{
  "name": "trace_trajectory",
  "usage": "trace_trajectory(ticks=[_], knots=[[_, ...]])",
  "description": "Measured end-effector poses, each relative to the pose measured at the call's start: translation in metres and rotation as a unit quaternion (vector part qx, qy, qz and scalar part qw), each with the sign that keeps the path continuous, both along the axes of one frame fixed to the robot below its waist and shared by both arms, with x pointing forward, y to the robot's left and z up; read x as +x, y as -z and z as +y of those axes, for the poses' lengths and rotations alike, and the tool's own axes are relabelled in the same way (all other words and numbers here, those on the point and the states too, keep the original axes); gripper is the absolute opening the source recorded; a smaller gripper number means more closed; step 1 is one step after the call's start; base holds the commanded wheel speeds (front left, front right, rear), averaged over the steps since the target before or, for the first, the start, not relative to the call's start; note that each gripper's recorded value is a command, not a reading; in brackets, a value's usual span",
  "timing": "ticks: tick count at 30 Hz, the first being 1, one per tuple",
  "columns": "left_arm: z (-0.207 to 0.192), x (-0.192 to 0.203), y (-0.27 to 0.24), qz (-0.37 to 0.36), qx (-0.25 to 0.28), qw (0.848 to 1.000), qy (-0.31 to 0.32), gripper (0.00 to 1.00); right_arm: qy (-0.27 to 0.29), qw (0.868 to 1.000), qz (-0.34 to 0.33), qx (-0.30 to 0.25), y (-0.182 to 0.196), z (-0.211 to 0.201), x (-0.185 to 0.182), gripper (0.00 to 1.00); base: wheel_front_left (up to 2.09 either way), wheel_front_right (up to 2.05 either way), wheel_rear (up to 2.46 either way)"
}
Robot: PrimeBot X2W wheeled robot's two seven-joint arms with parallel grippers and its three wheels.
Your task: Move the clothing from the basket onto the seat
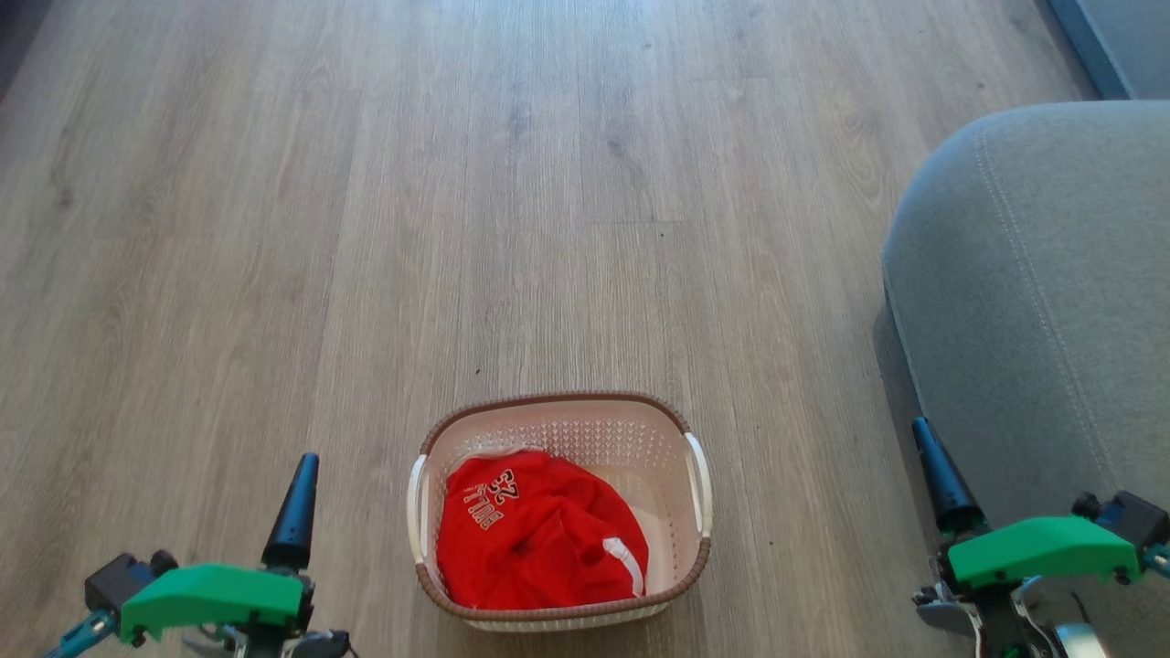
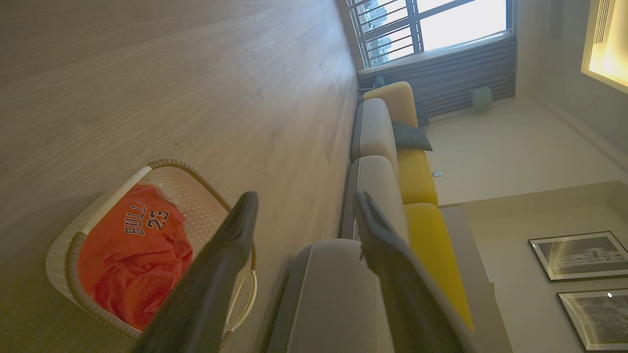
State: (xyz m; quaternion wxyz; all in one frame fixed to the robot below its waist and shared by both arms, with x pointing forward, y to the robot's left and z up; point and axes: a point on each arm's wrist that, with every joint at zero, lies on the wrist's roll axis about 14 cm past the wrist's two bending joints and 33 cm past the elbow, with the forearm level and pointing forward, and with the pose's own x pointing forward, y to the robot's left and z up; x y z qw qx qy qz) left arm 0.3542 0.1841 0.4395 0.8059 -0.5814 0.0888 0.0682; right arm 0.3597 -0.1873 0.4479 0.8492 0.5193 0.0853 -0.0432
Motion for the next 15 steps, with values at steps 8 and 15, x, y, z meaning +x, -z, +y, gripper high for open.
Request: trace_trajectory(ticks=[8, 15], knots=[[0.001, 0.001, -0.002, -0.003, 0.047, 0.999, 0.005, 1.0, -0.016, 0.998, -0.018, -0.053, -0.01, 0.003, 0.007, 1.0, 0.0, 0.0, 0.0], [0.001, 0.001, -0.004, -0.005, 0.084, 0.996, 0.009, 1.0, -0.026, 0.995, -0.024, -0.098, -0.012, 0.006, 0.007, 1.0, 0.0, 0.0, 0.0]])
